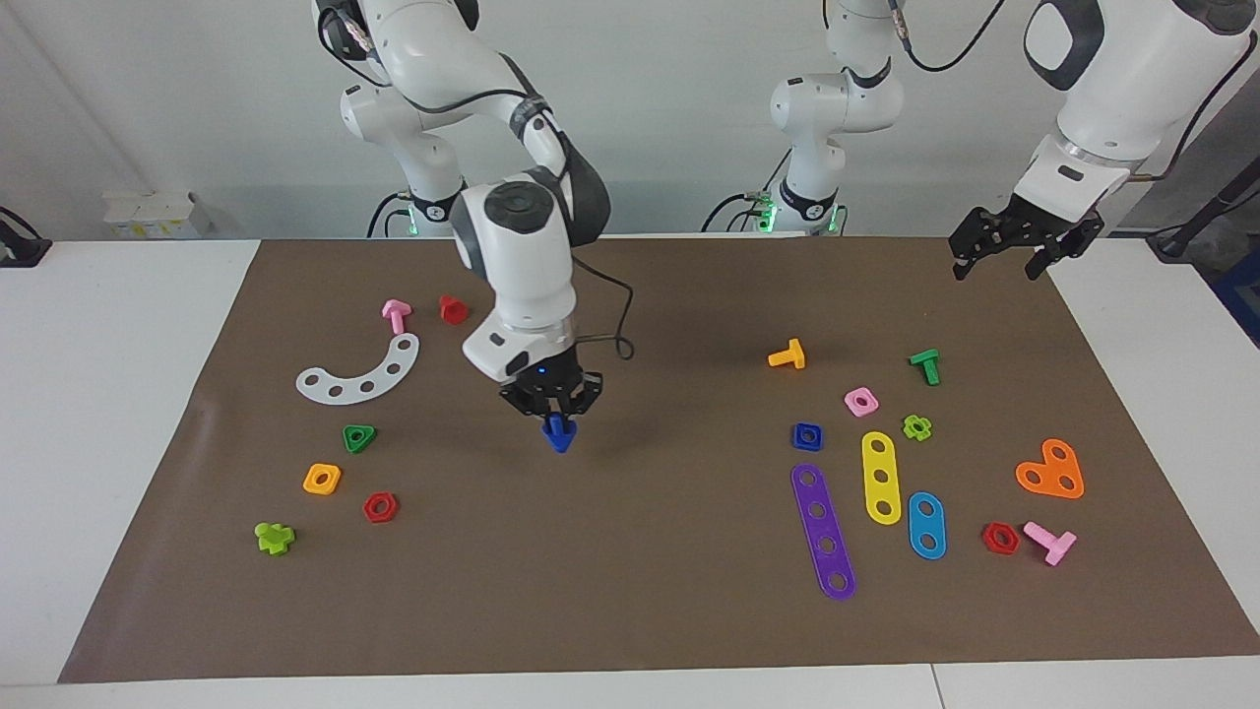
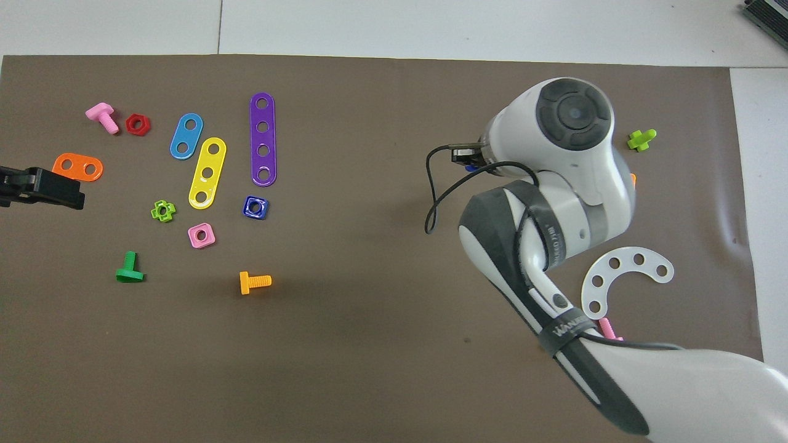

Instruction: Unscrew and place screws in storage area

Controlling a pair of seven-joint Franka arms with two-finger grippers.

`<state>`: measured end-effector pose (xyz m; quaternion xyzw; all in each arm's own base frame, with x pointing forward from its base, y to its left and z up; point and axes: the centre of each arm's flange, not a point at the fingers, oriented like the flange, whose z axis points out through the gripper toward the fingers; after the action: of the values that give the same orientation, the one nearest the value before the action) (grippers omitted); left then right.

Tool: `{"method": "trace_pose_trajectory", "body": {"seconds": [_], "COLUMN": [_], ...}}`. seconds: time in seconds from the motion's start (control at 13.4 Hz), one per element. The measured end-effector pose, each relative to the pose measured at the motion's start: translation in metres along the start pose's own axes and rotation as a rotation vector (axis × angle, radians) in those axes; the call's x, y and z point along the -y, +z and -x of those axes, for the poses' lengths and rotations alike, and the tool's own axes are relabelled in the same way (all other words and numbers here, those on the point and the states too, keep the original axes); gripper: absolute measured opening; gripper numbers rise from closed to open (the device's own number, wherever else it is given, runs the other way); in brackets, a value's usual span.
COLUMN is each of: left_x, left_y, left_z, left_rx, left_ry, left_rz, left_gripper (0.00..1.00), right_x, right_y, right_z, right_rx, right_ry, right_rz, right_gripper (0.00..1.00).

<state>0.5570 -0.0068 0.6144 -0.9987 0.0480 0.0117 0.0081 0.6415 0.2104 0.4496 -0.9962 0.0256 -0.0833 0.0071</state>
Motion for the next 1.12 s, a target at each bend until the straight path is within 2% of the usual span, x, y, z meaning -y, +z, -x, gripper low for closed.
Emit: {"method": "trace_pose_trajectory", "body": {"seconds": [0.3, 0.45, 0.9, 1.12], "left_x": [0.000, 0.000, -0.003, -0.005], "left_y": [0.003, 0.003, 0.005, 0.008], "left_z": [0.001, 0.001, 0.003, 0.005], "left_rx": [0.002, 0.001, 0.007, 0.011], "left_ry": [0.000, -0.001, 0.004, 0.000], "left_rz": [0.000, 0.000, 0.001, 0.034], "left_gripper": [1.00, 1.00, 1.00, 1.00], "right_x": [-0.091, -0.126, -0.181, -0.194], "right_y": [0.019, 0.039, 0.098, 0.114], "right_z": [-0.013, -0.010, 0.042, 0.063], "right_rx": [0.043, 0.037, 0.086, 0.083], "right_ry": [-0.016, -0.031, -0.023, -0.008], "right_rz": [0.033, 0.036, 0.046, 0.021], "right_gripper": [0.19, 0.19, 0.19, 0.19]}}
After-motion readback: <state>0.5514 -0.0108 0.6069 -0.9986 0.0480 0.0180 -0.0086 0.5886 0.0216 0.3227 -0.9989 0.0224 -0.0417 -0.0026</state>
